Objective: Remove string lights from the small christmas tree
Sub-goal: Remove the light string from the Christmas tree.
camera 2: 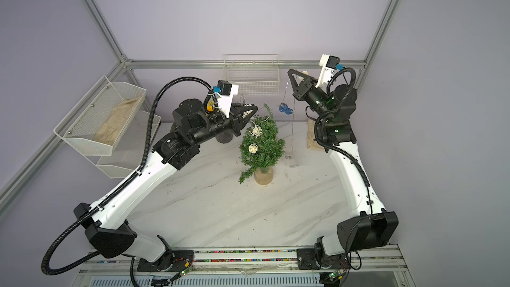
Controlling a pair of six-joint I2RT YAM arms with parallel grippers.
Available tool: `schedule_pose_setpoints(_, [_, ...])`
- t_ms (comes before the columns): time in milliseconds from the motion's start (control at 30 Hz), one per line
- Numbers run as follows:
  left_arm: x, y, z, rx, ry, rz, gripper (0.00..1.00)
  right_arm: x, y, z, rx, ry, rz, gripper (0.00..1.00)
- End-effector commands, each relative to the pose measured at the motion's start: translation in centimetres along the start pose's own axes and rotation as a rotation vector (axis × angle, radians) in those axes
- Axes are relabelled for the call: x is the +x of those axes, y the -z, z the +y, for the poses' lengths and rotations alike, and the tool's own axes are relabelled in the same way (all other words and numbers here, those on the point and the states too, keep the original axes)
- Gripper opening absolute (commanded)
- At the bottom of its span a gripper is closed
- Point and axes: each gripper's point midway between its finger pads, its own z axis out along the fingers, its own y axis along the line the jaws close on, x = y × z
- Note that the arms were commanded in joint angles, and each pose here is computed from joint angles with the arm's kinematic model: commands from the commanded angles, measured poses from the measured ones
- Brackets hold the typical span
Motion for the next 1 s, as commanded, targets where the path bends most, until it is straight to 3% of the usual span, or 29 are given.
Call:
schedule_pose_setpoints(0, [-6.9, 2.1, -1.7, 0.056, -0.037, -0.157, 0.0, -2.3, -0.3, 1.4, -0.043, 0.04, -0.071, 0.0])
schedule_pose_setpoints(333, [-8.8, 3.3, -0.6, 0.01, -0.044, -0.185, 0.0, -3.3, -0.4, 2.8, -0.087, 0.045, -0.081, 0.0])
schedule_pose_setpoints(600, [-9.0, 3.8, 0.8, -0.024, -0.049, -0.185, 0.0, -3.6, -1.1, 1.3, -0.056, 0.063, -0.123, 0.0])
schedule_pose_setpoints(967, [-11.0, 4.3, 3.5, -0.076, -0.067, -0.2, 0.0, -2.5, -5.9, -2.0, -0.142, -0.152, -0.134, 0.0])
